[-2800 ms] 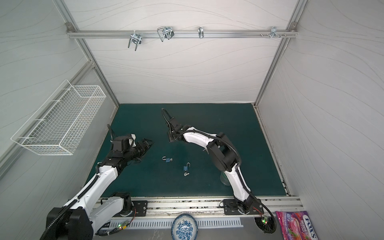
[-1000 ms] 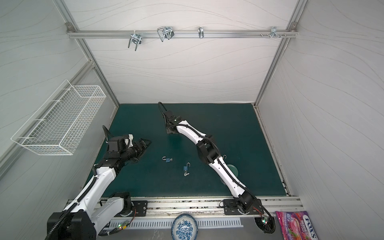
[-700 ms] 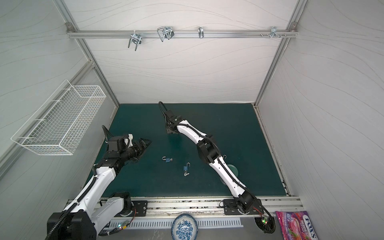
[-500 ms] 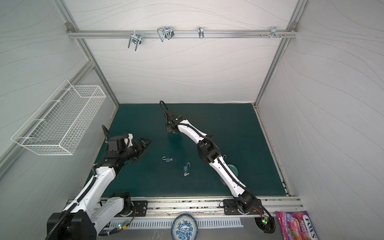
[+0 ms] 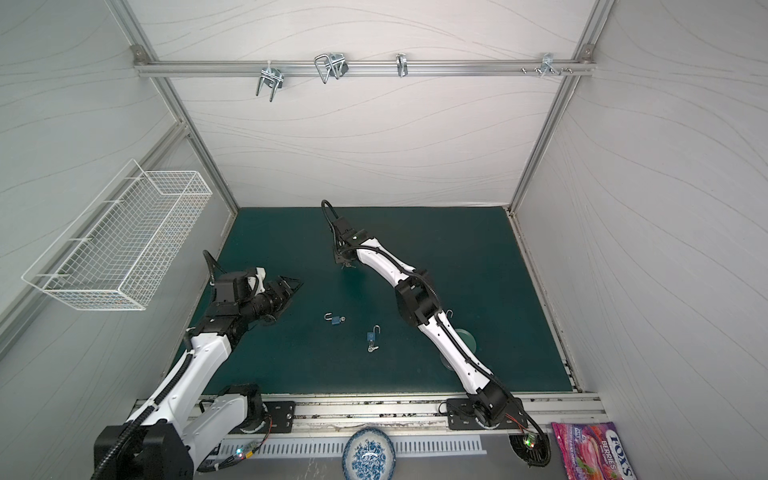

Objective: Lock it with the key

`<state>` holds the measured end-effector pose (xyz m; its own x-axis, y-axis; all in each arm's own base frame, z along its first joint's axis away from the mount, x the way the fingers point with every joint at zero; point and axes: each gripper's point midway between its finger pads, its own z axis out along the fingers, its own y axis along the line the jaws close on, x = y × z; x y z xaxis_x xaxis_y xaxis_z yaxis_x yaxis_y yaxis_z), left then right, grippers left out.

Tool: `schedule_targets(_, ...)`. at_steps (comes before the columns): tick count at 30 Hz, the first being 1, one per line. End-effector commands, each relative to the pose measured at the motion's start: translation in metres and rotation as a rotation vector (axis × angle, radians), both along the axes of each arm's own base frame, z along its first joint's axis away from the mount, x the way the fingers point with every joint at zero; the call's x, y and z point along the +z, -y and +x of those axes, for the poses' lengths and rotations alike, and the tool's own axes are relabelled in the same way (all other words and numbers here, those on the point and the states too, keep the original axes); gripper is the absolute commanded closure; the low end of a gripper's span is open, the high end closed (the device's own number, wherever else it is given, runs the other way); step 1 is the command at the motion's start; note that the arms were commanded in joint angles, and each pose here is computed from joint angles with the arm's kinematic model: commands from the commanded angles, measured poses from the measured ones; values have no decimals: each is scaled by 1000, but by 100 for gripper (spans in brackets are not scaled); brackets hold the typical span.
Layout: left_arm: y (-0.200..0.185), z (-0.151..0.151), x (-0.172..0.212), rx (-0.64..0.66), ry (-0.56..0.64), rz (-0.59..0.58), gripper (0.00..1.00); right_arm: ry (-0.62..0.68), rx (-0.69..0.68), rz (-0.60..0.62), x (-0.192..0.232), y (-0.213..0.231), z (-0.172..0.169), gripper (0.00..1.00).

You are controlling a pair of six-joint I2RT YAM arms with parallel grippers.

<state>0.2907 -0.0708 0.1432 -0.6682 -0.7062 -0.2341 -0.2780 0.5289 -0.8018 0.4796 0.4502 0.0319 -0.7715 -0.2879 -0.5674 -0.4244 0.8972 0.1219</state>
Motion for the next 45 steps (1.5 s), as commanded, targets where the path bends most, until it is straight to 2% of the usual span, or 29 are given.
schedule_targets(1, -1, 8, 19, -2, 55, -2, 18, -69, 35, -202, -44, 29, -23, 74)
schedule_targets(10, 10, 2, 35, -74, 99, 2, 17, -49, 129, -222, -21, 48, -50, 78)
schedule_targets(13, 25, -3, 35, -129, 114, 49, 17, -47, 140, -226, -12, 65, -66, 79)
schedule_targets(19, 77, -9, 18, -262, 136, 49, 18, -95, 172, -234, -9, 105, -117, 79)
schedule_targets(26, 122, 0, 0, -382, 108, 33, 24, -194, 131, -266, -24, 171, -191, 78)
schedule_targets(30, 152, 5, -9, -479, 86, 40, 26, -208, 100, -289, -26, 199, -218, 76)
schedule_targets(34, 171, 14, -25, -505, 52, 47, 28, -194, 95, -326, -28, 210, -223, 69)
schedule_targets(39, 175, 22, -29, -491, 43, 39, 29, -178, 107, -354, -32, 210, -217, 57)
schedule_targets(45, 171, 21, -29, -484, 43, 57, 29, -166, 135, -382, -35, 207, -211, 54)
